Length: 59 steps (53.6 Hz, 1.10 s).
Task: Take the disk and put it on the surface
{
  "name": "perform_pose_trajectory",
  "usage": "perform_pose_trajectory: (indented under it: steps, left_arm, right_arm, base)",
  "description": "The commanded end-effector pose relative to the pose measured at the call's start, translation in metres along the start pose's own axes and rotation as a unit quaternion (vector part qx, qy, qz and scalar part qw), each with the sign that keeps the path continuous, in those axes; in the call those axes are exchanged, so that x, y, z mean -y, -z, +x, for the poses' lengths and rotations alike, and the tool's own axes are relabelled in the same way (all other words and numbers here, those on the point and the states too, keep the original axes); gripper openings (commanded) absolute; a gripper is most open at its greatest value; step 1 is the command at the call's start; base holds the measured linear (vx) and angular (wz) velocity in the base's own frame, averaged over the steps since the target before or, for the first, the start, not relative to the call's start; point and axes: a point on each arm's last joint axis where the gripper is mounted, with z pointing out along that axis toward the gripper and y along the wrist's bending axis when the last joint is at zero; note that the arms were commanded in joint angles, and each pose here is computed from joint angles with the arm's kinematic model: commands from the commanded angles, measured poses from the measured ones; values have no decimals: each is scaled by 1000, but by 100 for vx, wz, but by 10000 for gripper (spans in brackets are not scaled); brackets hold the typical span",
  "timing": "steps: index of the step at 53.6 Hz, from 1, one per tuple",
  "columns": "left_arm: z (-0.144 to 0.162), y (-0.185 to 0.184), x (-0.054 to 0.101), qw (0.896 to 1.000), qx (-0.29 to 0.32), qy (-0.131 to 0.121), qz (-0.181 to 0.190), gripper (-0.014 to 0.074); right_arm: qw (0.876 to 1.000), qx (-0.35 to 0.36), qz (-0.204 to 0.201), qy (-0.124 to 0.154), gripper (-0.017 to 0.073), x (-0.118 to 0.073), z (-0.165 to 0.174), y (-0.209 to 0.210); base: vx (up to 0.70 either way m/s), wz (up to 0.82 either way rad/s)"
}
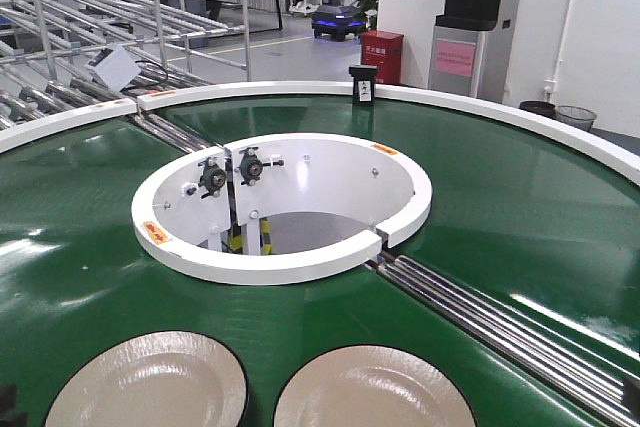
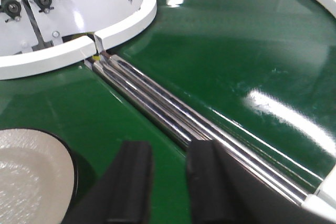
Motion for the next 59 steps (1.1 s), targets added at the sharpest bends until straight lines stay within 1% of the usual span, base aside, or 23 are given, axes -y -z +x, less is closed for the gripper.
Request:
perform_pose_trajectory:
  steps: [1,5,9,13,16,19,23,24,26,27,28,29,30,31,32,33,34,37,43,49,54,55,59]
  left_arm:
    - [-14,-7,-1,999,38,9,-2,473]
    - [-16,-18,-1,1000,20,9,-2,470]
    - [-28,-27,-1,1000,2,9,0,469]
    - [-44,-36,-2,1000,-20,10,1,469]
    - [-58,-46,-6,999,-40,17,-1,469]
    - [-74,-54,-13,998,-57,36,-3,469]
    - [-84,-72,-26,993,-104,61,-3,469]
    - [-87,-76,-29,992,-115,61,-1,469]
    - [-93,-85,-37,989,-130,70,11,469]
    - [-92,-89,-40,988,-139,67,14,469]
    - [-97,-92,-43,987,-139,74,25,469]
    - [-98,-95,-45,987,-145,68,35,469]
    - [-101,-99,-49,985,-144,78,45,469]
    - [-103,-102,-53,985,-148,73,55,469]
    - [-105,-104,-56,984,-146,83,67,469]
    - [-106,-108,-58,983,-149,77,80,469]
    - [-107,-111,-62,981,-148,80,101,469]
    - [-108,-121,-67,976,-148,82,138,469]
    - [-100,-141,-79,966,-165,92,177,469]
    - [-84,-160,-75,947,-203,101,228,469]
    - [-76,-171,-67,927,-210,128,284,469]
    - [-74,-173,-66,923,-212,129,293,469]
    - [-69,-178,-64,914,-218,138,312,469]
  right_arm:
    - [999,51,-2,4,445,0,-18,0]
    - [999,44,-2,4,516,0,-16,-3]
    - [999,40,-2,4,559,-1,-15,-4]
    - [999,35,-2,4,573,-1,-14,-6]
    - [1000,30,-2,4,573,-1,-13,-8]
    - [1000,25,-2,3,572,0,-12,-10]
    - [1000,20,-2,3,572,-1,-10,-13]
    - [1000,18,-2,3,572,-1,-10,-13]
    - [1000,16,-2,3,572,-1,-9,-15]
    - [1000,14,-2,3,572,-1,-9,-15]
    - [1000,14,-2,3,572,-1,-9,-15]
    - [1000,14,-2,3,572,-1,-9,-15]
    - [1000,12,-2,3,572,-1,-9,-16]
    - [1000,12,-2,3,572,-1,-8,-16]
    - [1000,12,-2,3,572,-1,-9,-16]
    - [1000,11,-2,3,572,-1,-8,-17]
    - [1000,10,-2,3,572,-1,-8,-17]
    - [1000,9,-2,3,572,-1,-8,-18]
    - [1000,9,-2,3,572,-1,-8,-18]
    - [1000,8,-2,3,572,-1,-8,-18]
    - [1000,8,-2,3,572,-1,-8,-18]
    - [1000,8,-2,3,572,-1,-8,-18]
    - [1000,9,-2,3,572,-1,-8,-18]
  base:
    - [0,0]
    - [0,0]
    - [0,0]
    - [0,0]
    - [0,0]
    - [0,0]
    - [0,0]
    - [0,0]
    - [0,0]
    - [0,0]
    - [0,0]
    - [0,0]
    - [0,0]
    - [0,0]
    - [0,0]
    - [0,0]
    - [0,0]
    - [0,0]
    - [0,0]
    - [0,0]
    - [0,0]
    - [0,0]
    - [0,0]
